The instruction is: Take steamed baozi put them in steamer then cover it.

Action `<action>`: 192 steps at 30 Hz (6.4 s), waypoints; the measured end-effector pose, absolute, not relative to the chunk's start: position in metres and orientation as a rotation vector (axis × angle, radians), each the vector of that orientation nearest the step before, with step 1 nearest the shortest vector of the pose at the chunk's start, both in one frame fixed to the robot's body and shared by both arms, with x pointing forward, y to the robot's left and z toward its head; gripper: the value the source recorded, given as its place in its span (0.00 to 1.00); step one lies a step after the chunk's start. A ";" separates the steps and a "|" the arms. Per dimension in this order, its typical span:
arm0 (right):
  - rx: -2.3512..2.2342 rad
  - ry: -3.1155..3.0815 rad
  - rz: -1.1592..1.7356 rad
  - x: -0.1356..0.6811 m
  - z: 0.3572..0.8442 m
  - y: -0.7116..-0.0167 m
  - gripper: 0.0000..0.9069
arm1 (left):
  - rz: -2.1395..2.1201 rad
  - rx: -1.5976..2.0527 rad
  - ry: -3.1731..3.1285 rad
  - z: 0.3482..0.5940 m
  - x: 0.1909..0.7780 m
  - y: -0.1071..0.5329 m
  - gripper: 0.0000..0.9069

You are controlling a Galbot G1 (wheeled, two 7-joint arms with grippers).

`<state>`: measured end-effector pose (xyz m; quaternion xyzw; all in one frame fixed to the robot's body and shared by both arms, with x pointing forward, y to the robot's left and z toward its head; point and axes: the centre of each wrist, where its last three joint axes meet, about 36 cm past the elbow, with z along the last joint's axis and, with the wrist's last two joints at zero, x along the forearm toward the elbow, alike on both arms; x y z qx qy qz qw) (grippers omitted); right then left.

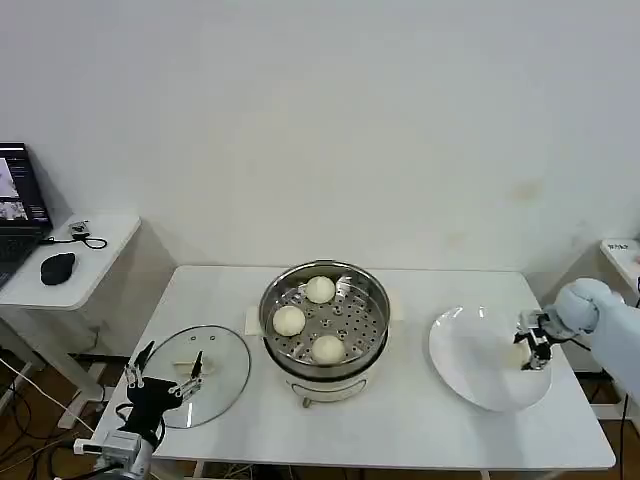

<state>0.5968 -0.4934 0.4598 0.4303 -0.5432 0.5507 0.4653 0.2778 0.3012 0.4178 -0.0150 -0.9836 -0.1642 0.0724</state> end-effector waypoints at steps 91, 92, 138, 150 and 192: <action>1.286 -1.502 1.308 0.641 0.587 -0.126 1.00 | -0.535 -0.018 -2.989 0.428 0.283 0.305 1.00; 1.284 -1.507 1.308 0.641 0.590 -0.127 1.00 | -0.535 -0.018 -2.989 0.428 0.283 0.305 1.00; 0.352 -3.208 0.304 0.407 0.435 -0.334 1.00 | -1.346 0.006 -2.682 0.376 0.279 0.335 1.00; -0.010 -3.134 0.245 0.315 0.405 -0.386 1.00 | -1.925 -0.114 -2.364 0.347 0.286 0.340 1.00; -0.157 -3.053 0.284 0.247 0.389 -0.396 1.00 | -2.183 -0.224 -2.093 0.288 0.366 0.350 1.00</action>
